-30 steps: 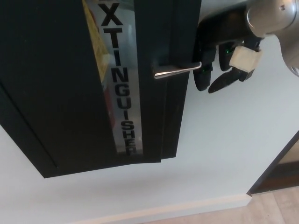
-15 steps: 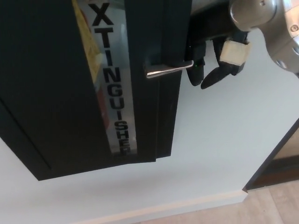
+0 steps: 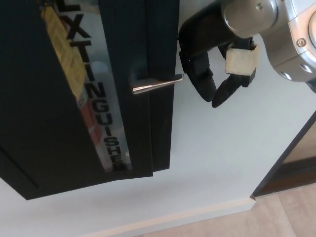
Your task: The robot walks towards the fire extinguisher and use its right hand to push the door to the left and open it
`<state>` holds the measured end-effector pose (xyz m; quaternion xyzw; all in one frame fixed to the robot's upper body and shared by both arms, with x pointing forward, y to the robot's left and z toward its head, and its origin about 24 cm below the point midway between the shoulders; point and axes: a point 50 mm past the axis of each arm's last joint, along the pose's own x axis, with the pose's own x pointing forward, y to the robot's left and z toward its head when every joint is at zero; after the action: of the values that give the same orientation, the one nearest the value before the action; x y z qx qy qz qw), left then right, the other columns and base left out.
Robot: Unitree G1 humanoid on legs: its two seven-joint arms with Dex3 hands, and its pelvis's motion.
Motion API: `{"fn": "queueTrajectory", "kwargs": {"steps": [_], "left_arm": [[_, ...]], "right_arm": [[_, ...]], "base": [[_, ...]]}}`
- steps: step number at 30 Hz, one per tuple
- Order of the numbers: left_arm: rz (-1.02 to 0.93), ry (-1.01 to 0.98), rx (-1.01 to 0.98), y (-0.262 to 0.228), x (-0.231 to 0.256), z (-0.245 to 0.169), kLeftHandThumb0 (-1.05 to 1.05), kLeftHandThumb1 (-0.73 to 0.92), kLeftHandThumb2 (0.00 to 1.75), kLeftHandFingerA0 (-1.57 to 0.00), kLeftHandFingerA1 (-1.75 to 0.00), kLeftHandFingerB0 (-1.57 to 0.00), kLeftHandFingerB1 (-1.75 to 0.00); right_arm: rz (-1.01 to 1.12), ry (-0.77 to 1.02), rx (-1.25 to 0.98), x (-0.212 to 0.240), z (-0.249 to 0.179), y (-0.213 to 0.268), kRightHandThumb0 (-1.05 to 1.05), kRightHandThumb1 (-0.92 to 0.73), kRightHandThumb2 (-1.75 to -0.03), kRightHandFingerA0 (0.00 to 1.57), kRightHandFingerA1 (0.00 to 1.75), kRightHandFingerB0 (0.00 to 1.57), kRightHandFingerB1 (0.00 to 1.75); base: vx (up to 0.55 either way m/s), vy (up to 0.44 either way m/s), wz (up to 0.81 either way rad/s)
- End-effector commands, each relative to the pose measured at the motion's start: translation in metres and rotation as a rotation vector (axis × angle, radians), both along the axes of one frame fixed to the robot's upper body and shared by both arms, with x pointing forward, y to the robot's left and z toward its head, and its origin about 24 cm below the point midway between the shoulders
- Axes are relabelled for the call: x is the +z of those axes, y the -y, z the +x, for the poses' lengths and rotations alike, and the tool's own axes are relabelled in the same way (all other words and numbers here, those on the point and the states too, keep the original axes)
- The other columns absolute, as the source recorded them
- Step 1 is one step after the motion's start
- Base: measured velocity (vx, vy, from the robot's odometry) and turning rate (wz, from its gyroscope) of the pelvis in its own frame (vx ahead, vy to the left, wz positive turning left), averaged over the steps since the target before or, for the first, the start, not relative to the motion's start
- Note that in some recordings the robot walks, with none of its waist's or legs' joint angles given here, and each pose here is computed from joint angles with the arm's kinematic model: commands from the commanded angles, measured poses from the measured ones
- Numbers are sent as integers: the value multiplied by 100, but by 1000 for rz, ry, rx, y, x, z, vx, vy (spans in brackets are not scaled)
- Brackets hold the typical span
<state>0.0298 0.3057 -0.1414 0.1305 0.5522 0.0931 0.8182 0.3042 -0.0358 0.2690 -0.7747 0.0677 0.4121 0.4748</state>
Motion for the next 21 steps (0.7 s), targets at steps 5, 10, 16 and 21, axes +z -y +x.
{"fn": "queueTrajectory", "kwargs": {"steps": [5,10,16,21], "left_arm": [[15,43,-39,-7,6,7,-67,43,81,-38,-61,-27,-47],[19,42,-40,-8,6,9,-62,53,57,-40,-54,-33,-35],[9,48,-47,-4,5,11,-63,54,57,-40,-52,-32,-33],[7,58,-57,-5,5,12,-63,55,57,-40,-55,-31,-35]], "right_arm": [[-121,-9,140,10,-24,-27,-83,-52,-102,79,110,64,79],[-128,-11,150,8,-23,-27,-86,-55,-104,74,103,65,79],[-104,-39,125,3,-20,-30,-82,-52,-102,81,115,64,80],[-84,-40,117,0,-18,-30,-87,-63,-64,69,136,67,89]], "base": [[-17,-3,4],[0,0,0],[0,0,0],[0,0,0]]}}
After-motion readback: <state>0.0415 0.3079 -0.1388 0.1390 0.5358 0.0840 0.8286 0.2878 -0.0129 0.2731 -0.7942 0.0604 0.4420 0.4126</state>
